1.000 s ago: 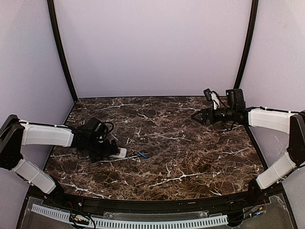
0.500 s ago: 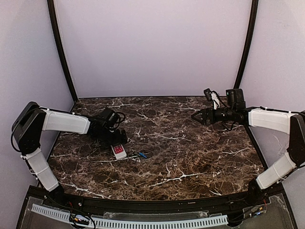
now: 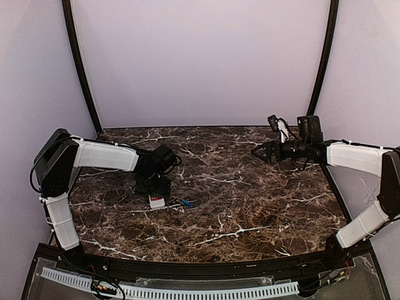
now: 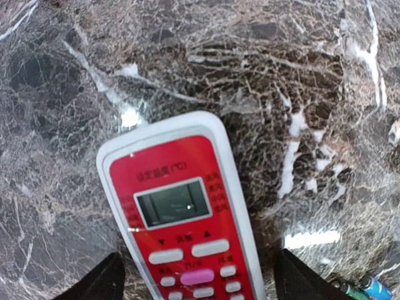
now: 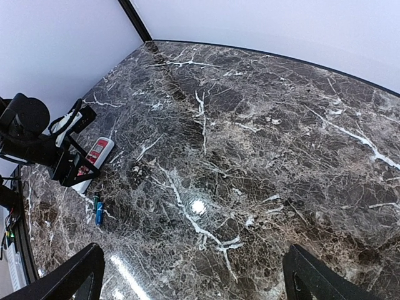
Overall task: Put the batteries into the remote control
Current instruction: Pick up the remote control from the center of the board.
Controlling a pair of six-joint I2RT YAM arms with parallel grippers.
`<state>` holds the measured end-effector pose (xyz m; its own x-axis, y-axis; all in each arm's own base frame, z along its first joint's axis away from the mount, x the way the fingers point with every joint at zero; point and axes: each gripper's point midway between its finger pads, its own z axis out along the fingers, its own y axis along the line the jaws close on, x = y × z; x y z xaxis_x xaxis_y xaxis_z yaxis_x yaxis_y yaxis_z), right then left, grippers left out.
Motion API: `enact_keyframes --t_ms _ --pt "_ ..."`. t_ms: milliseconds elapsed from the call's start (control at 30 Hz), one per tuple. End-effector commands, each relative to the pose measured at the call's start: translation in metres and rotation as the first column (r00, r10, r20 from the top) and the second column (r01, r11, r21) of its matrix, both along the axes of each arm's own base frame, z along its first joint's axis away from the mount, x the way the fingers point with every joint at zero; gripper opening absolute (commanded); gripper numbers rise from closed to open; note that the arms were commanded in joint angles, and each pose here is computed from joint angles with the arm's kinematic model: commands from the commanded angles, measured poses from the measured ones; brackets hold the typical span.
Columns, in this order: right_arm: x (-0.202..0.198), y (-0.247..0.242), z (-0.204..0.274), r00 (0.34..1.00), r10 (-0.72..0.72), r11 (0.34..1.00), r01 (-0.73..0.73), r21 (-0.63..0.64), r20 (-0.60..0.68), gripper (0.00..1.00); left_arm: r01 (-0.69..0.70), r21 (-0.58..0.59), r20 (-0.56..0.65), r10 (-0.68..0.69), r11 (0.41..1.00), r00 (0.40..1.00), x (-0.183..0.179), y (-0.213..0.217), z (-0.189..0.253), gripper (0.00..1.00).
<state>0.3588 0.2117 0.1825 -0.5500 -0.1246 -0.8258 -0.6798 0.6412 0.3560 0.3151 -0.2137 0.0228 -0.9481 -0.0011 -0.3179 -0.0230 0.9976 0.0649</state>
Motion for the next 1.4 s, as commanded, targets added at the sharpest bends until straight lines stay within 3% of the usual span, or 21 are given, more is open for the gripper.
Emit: enact_keyframes --t_ms 0,133,200,300,467,700,900,1067,1200,1267,1367 --pt "-0.003 0.002 0.012 0.999 0.014 1.000 -0.015 0.014 0.036 0.99 0.020 0.135 -0.090 -0.008 0.991 0.996 -0.027 0.025 -0.015 0.75" --pt "-0.005 0.002 0.012 0.999 0.017 1.000 -0.017 0.016 0.035 0.99 0.022 0.117 -0.089 -0.011 0.993 0.996 -0.028 0.023 -0.017 0.58" --pt "-0.005 0.003 0.013 0.999 0.023 1.000 -0.023 0.020 0.035 0.99 0.024 0.097 -0.072 -0.017 0.995 0.997 -0.024 0.018 -0.013 0.55" --pt "-0.007 0.004 0.016 0.999 0.033 0.999 -0.034 0.025 0.041 0.98 0.037 0.054 -0.052 -0.034 0.998 0.998 -0.019 0.012 -0.005 0.55" --pt "-0.008 0.003 0.019 0.998 0.029 0.999 -0.030 0.024 0.053 0.99 0.018 0.013 -0.063 -0.017 1.000 0.998 -0.020 0.015 -0.005 0.66" --pt "-0.008 0.004 0.021 0.998 0.031 0.999 -0.033 0.029 0.054 0.99 -0.008 -0.014 -0.093 0.007 1.000 0.996 -0.029 0.019 -0.019 0.69" --pt "-0.011 0.007 0.024 0.997 0.051 0.998 -0.053 0.043 0.053 0.99 -0.011 -0.099 -0.073 0.004 0.995 0.997 -0.026 0.015 -0.015 0.56" --pt "-0.018 0.013 0.030 0.991 0.108 0.991 -0.113 0.068 0.075 0.99 0.127 -0.099 0.056 -0.122 0.987 0.991 -0.009 0.009 0.027 0.49" --pt "-0.038 0.022 0.050 0.964 0.211 0.967 -0.230 0.111 0.159 0.99 0.328 -0.192 0.185 -0.295 0.925 0.937 0.001 -0.021 0.085 0.49" --pt "-0.053 0.029 0.065 0.933 0.278 0.941 -0.312 0.130 0.227 0.99 0.436 -0.261 0.223 -0.386 0.861 0.895 -0.007 -0.040 0.112 0.48" --pt "-0.072 0.039 0.087 0.874 0.347 0.909 -0.403 0.108 0.340 0.99 0.588 -0.396 0.286 -0.513 0.706 0.809 -0.033 -0.068 0.150 0.46"
